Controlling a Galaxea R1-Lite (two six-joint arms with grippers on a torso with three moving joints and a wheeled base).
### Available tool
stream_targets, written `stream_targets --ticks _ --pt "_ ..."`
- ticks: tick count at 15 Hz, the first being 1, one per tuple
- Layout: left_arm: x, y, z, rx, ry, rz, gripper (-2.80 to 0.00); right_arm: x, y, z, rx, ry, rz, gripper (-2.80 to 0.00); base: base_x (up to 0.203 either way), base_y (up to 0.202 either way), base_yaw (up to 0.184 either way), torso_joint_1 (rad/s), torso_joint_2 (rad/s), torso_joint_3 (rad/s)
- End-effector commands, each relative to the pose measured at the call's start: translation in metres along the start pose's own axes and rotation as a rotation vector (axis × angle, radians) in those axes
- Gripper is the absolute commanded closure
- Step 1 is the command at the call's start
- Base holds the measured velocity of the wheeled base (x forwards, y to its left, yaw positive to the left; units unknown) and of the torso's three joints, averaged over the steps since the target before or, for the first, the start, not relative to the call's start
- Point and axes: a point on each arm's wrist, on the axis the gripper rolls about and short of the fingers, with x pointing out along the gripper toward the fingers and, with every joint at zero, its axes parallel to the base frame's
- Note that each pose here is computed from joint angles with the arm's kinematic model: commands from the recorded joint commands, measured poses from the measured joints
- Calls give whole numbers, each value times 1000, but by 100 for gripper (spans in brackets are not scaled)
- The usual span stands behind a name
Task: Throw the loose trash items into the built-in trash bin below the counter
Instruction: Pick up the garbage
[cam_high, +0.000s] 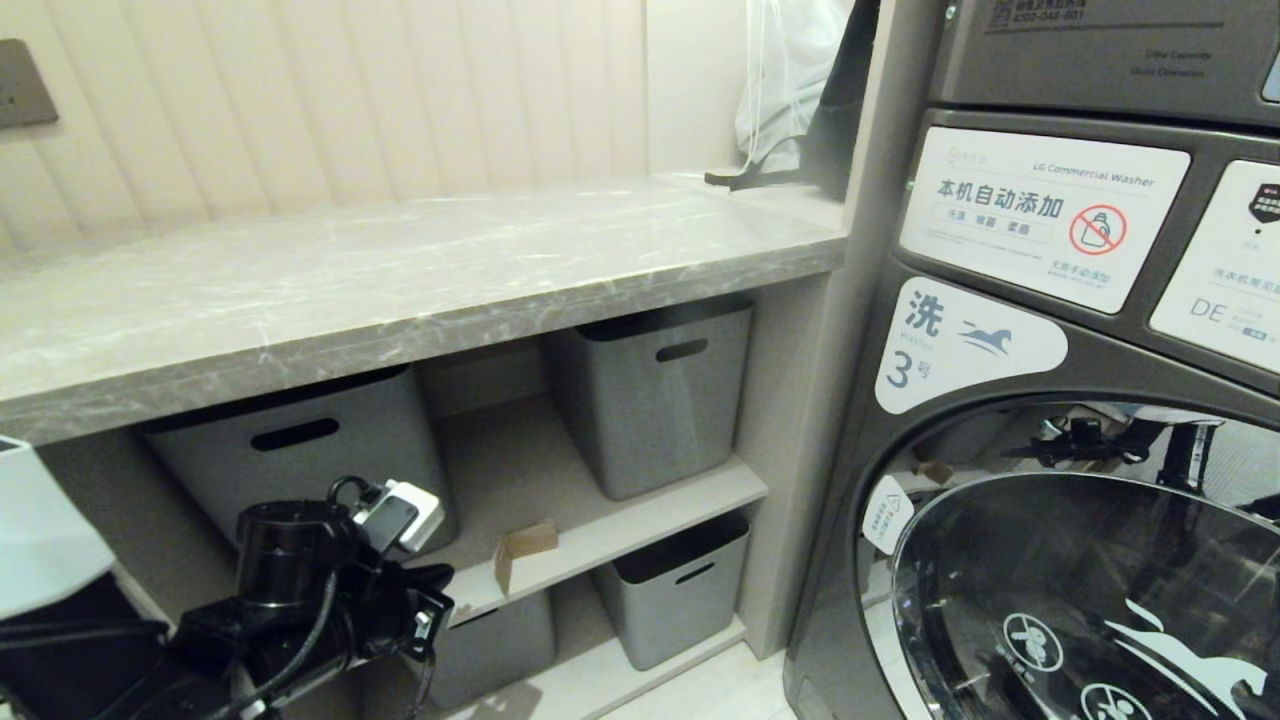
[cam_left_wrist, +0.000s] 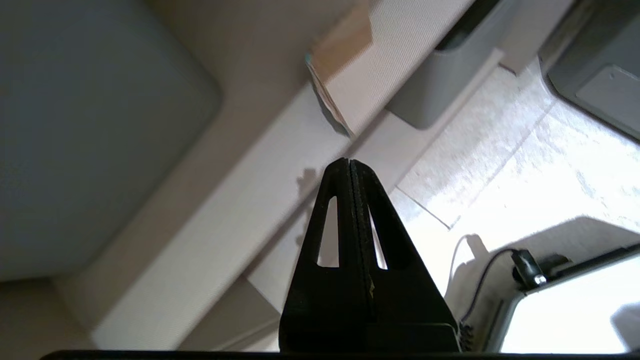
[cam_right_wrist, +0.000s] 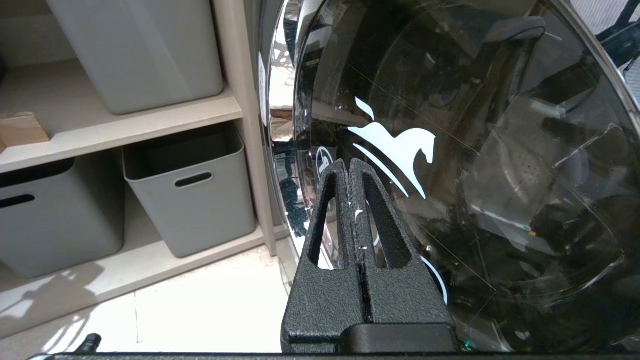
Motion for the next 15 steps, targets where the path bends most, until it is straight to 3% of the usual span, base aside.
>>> stream_targets --ticks 1,2,8,11,13,15 --pt "7 -6 -6 1 28 -20 0 0 0 0 -1 0 0 0 0 0 0 0 0 0" --pt "10 -8 -5 0 32 -29 -280 0 0 0 -1 0 0 0 0 0 0 0 0 0" --pt "17 -17 -6 5 66 -56 -280 0 0 0 -1 0 0 0 0 0 0 0 0 0" --pt "24 -25 -2 -89 83 2 -280 0 0 0 -1 0 0 0 0 0 0 0 0 0" --pt "30 -37 0 -125 123 67 -280 0 0 0 -1 0 0 0 0 0 0 0 0 0" --pt "31 -46 -1 -149 139 71 -280 0 0 0 -1 0 0 0 0 0 0 0 0 0"
